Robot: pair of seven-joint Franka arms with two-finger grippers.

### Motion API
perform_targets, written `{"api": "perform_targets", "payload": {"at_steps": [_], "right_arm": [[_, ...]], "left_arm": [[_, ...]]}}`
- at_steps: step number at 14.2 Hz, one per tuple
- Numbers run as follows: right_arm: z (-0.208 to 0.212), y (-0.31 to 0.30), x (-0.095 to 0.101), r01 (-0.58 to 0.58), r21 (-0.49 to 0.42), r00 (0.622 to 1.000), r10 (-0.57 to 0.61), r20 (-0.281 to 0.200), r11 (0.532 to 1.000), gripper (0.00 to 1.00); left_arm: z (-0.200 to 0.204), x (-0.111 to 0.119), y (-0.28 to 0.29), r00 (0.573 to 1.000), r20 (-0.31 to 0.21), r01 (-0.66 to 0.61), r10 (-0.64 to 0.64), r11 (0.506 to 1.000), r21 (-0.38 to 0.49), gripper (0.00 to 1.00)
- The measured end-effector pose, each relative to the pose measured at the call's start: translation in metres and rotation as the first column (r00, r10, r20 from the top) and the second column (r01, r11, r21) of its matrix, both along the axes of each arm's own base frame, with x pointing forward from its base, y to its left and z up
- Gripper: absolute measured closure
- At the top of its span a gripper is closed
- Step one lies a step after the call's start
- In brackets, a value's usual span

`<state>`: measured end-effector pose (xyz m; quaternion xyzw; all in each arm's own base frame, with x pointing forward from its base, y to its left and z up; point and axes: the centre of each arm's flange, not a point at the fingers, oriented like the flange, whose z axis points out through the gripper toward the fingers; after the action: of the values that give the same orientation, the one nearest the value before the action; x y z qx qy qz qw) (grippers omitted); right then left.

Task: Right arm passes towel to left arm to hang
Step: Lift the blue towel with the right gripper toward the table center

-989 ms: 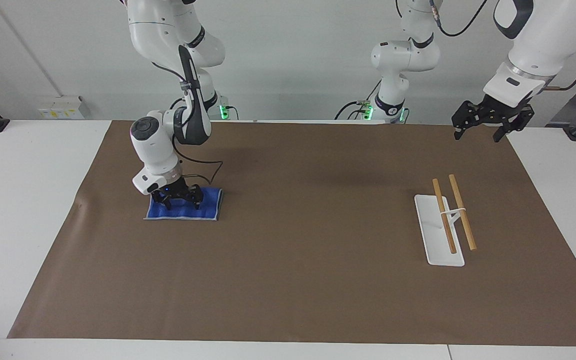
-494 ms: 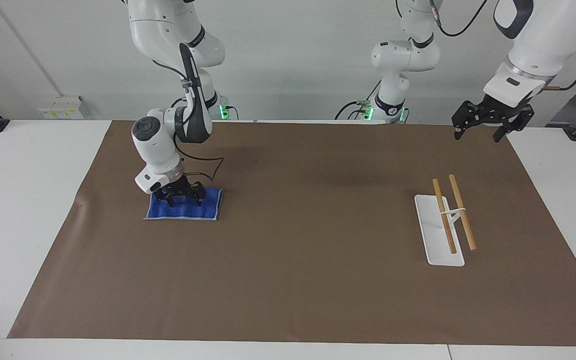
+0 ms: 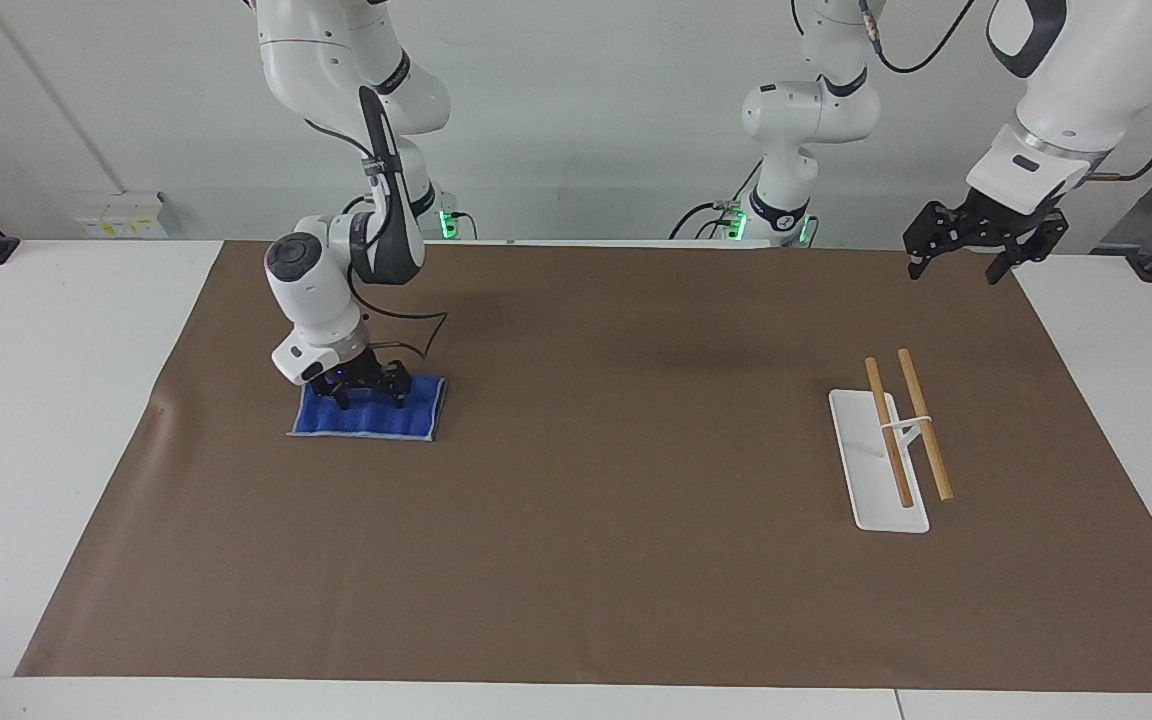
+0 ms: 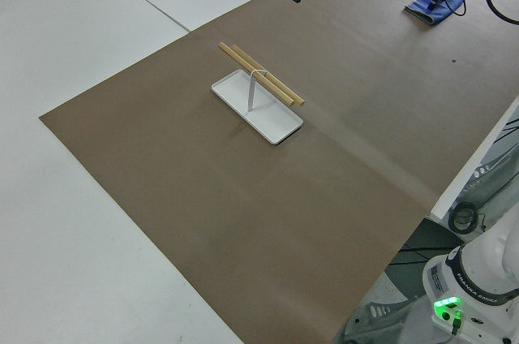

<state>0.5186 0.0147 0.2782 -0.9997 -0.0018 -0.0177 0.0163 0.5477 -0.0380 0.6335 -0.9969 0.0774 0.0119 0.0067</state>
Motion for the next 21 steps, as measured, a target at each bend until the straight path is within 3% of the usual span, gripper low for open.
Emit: {"api": "perform_targets", "payload": {"at_steps": [4,8,13,17,21], "right_arm": [[0.008,-0.001,0.000,0.002,0.001,1.000,-0.002,0.014,1.000,0.54],[0.011,-0.001,0.001,0.003,0.002,1.000,-0.003,0.019,1.000,0.93],[0.038,0.004,0.019,-0.055,0.005,0.998,0.055,-0.005,0.998,0.96],[0.081,0.011,0.037,-0.074,0.010,0.997,0.074,0.025,0.997,0.96],[0.147,0.035,0.040,-0.114,0.028,0.993,0.113,0.038,0.993,0.96]], "left_arm": [[0.000,0.000,0.000,1.000,0.000,0.000,0.000,1.000,0.000,0.00],[0.000,0.000,0.000,1.000,0.000,0.000,0.000,1.000,0.000,0.00],[0.000,0.000,0.000,1.000,0.000,0.000,0.000,1.000,0.000,0.00],[0.000,0.000,0.000,1.000,0.000,0.000,0.000,1.000,0.000,0.00],[0.000,0.000,0.000,1.000,0.000,0.000,0.000,1.000,0.000,0.00]]}}
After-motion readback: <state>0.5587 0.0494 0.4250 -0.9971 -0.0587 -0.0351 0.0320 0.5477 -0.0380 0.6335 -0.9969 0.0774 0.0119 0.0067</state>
